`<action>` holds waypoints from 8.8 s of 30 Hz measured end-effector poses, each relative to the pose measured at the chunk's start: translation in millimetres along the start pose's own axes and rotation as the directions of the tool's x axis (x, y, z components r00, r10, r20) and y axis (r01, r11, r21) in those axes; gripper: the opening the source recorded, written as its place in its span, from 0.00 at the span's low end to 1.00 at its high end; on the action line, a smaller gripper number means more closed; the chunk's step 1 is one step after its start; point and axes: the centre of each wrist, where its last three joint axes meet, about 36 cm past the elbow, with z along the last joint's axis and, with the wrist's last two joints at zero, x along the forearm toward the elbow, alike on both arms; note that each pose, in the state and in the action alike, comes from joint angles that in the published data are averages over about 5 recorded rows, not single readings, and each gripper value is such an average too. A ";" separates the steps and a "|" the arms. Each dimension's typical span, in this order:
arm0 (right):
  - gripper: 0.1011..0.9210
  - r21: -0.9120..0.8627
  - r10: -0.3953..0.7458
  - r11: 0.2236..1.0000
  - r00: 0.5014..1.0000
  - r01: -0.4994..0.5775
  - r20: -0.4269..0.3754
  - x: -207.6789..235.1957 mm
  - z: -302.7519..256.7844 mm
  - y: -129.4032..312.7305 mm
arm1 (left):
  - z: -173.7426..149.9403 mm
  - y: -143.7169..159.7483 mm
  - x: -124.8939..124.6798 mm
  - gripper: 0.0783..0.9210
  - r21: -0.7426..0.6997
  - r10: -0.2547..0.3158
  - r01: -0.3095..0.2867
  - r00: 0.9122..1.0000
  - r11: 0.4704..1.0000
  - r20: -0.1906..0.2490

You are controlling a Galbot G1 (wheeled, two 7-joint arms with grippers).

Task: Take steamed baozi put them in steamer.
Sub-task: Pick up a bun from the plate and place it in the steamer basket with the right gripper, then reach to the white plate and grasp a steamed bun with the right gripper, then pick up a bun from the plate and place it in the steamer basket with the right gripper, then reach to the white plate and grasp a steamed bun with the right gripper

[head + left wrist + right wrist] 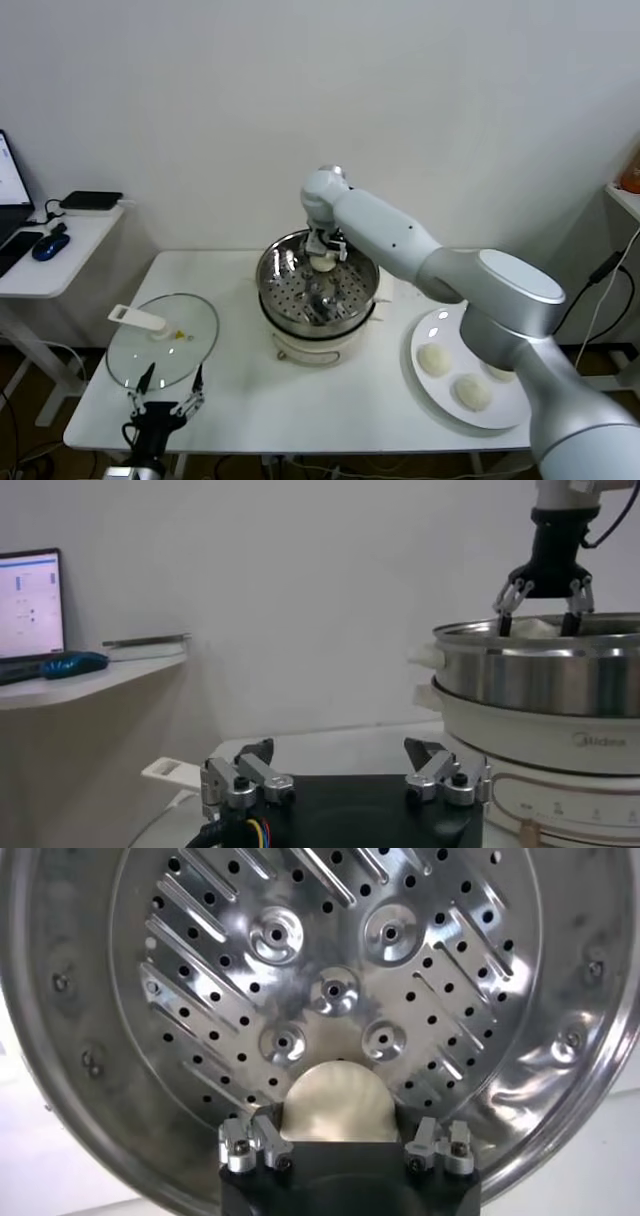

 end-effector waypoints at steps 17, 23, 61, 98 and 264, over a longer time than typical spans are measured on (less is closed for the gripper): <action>0.88 0.007 0.003 1.000 1.000 -0.003 -0.004 5.6 6.2 4.8 | 1.0 -1.3 -0.7 0.88 0.008 -0.005 0.005 1.000 1.000 0.000; 0.88 0.015 0.011 1.000 1.000 -0.011 -0.001 32.0 12.9 9.1 | 1.0 -1.2 -0.8 0.88 0.013 -0.006 0.006 1.000 1.000 0.002; 0.88 -0.903 0.169 0.366 0.938 0.227 0.304 51.3 10.6 350.3 | -4.8 -9.3 -2.8 0.88 0.018 0.025 -0.025 1.000 1.000 0.018; 0.88 -0.900 0.120 0.285 0.920 0.328 0.373 -79.2 -55.9 368.2 | 6.1 -5.4 -1.1 0.88 0.015 0.017 -0.017 1.000 1.000 -0.007; 0.88 -0.879 0.308 0.453 0.900 0.146 0.308 38.1 44.4 76.7 | -3.4 -1.2 1.1 0.88 0.025 0.002 -0.002 1.000 1.000 0.017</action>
